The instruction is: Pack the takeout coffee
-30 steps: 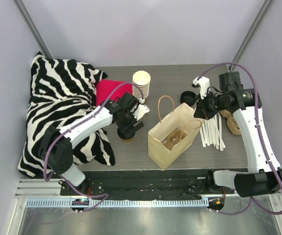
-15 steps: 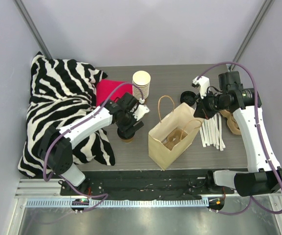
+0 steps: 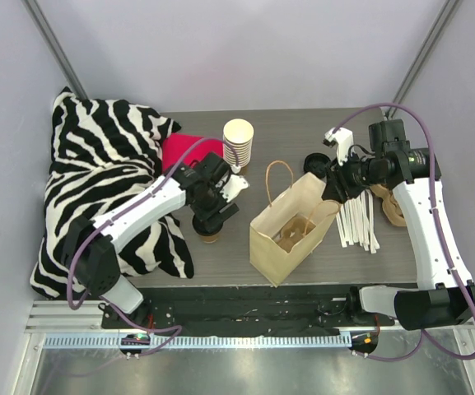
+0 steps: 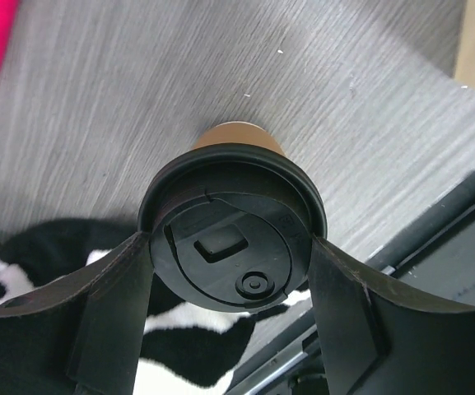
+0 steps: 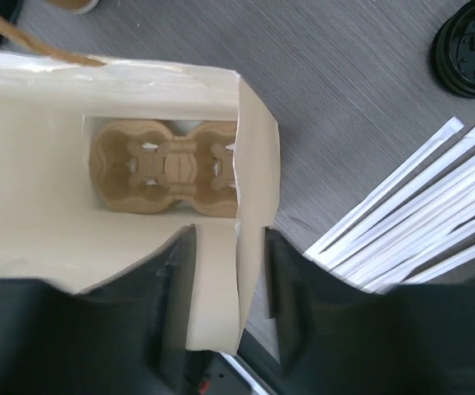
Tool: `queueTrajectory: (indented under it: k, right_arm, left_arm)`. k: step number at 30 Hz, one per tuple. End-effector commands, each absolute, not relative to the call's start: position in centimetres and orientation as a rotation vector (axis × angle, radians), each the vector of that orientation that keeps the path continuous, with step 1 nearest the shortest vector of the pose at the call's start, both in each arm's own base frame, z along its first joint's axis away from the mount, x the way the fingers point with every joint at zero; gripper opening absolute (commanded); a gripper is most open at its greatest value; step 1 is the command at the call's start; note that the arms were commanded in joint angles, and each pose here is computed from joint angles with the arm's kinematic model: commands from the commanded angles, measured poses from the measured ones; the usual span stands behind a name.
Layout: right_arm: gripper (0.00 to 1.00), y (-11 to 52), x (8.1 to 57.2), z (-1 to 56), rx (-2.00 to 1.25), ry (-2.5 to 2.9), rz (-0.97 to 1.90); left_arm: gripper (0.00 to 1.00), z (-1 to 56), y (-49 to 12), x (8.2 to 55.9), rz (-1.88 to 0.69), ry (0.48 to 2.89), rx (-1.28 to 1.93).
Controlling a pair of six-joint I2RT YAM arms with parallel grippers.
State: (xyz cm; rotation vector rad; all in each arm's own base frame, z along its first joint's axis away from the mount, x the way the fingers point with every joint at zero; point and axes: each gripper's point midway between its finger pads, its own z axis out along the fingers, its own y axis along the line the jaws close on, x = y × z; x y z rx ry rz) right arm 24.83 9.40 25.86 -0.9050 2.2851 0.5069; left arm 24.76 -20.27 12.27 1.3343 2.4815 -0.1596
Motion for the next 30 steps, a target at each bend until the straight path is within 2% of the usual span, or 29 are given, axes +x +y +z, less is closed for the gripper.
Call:
queueTrajectory:
  k: [1,3,4,7,13,21,30]
  right_arm:
    - [0.60,9.9,25.0,28.2,-0.895,2.211,0.511]
    - [0.72,9.9,25.1,28.7,-0.897,2.200,0.507]
    - [0.81,9.9,25.4,29.3,-0.900,2.185,0.496]
    - [0.89,10.0,26.1,30.8,-0.920,2.140,0.473]
    - [0.93,11.0,26.5,33.6,-1.092,1.988,0.489]
    - [0.93,13.9,26.4,33.4,-1.299,1.875,0.471]
    - [0.90,14.0,28.2,31.2,-1.240,2.014,0.411]
  left_arm:
    - [0.00,18.2,-20.6,24.1,-0.248,2.374,1.246]
    - [0.00,20.5,-20.8,23.7,-0.296,2.321,1.216]
    - [0.00,21.4,-20.9,23.5,-0.319,2.299,1.208]
    - [0.00,24.2,-20.9,23.0,-0.364,2.228,1.153]
    - [0.00,27.6,-20.5,22.2,-0.436,2.166,1.085]
    - [0.00,31.0,-20.3,21.7,-0.540,2.075,1.026]
    - [0.00,39.8,-22.5,18.4,-0.805,1.807,1.088]
